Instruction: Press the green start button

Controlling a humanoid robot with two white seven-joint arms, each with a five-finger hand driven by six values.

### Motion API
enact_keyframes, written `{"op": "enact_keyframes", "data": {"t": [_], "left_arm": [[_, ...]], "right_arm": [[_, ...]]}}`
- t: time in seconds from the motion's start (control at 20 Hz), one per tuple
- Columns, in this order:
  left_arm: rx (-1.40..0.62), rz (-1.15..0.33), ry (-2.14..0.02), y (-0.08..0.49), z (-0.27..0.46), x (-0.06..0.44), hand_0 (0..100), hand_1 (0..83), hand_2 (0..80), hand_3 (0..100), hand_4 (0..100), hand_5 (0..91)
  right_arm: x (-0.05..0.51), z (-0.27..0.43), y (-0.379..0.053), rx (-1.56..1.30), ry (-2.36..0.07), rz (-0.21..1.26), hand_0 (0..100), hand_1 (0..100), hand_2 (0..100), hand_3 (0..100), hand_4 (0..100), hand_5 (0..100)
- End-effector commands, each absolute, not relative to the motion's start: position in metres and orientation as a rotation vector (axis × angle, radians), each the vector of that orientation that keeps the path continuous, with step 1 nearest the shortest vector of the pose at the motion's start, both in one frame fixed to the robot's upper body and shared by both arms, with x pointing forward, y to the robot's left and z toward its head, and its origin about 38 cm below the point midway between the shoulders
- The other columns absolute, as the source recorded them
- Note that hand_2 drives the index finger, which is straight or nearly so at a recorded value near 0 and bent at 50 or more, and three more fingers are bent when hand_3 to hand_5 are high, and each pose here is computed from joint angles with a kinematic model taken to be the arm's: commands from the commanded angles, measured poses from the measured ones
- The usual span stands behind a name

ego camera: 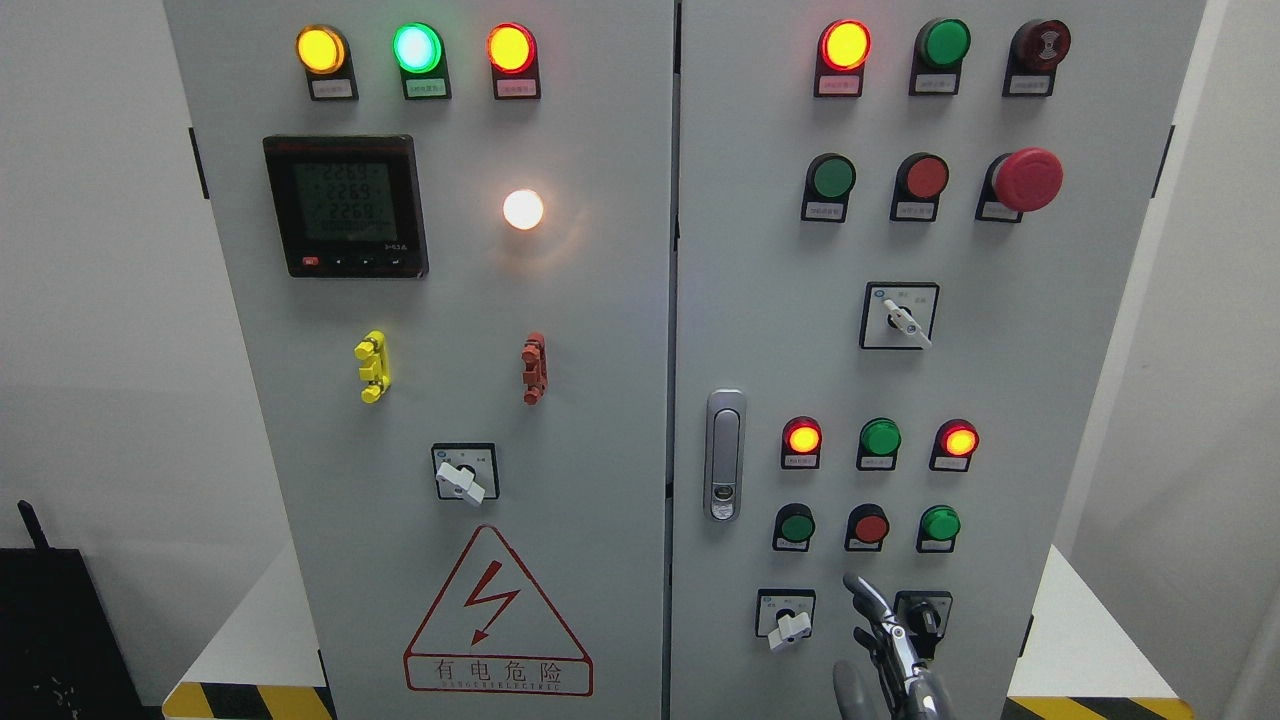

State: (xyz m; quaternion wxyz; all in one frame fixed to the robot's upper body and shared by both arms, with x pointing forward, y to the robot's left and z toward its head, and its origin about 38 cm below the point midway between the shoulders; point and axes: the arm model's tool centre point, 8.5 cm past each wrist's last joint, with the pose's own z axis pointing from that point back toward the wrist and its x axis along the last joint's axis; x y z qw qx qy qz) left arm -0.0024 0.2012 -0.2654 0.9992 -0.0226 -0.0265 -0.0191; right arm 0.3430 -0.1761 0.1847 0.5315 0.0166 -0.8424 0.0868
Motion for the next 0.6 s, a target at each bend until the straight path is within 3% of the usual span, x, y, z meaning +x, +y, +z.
{"op": "enact_keyframes", "data": {"t": [0.0,0.55], "left_arm": [[-0.045,-0.038,-0.053,0.2012,-0.2654,-0.0023,12,55.6,0.0,0,0,0.0],[-0.045,-0.038,-0.053,0.2012,-0.2654,-0.0023,12,55.6,0.0,0,0,0.0]], "right_arm": [[0.3253,0.1949,-0.1686,0.15,-2.036,0.171,50,18,0,0,0,0],[0.318,0.191,-0.1662,0.161,-2.019,0.167,43,17,0,0,0,0]]}}
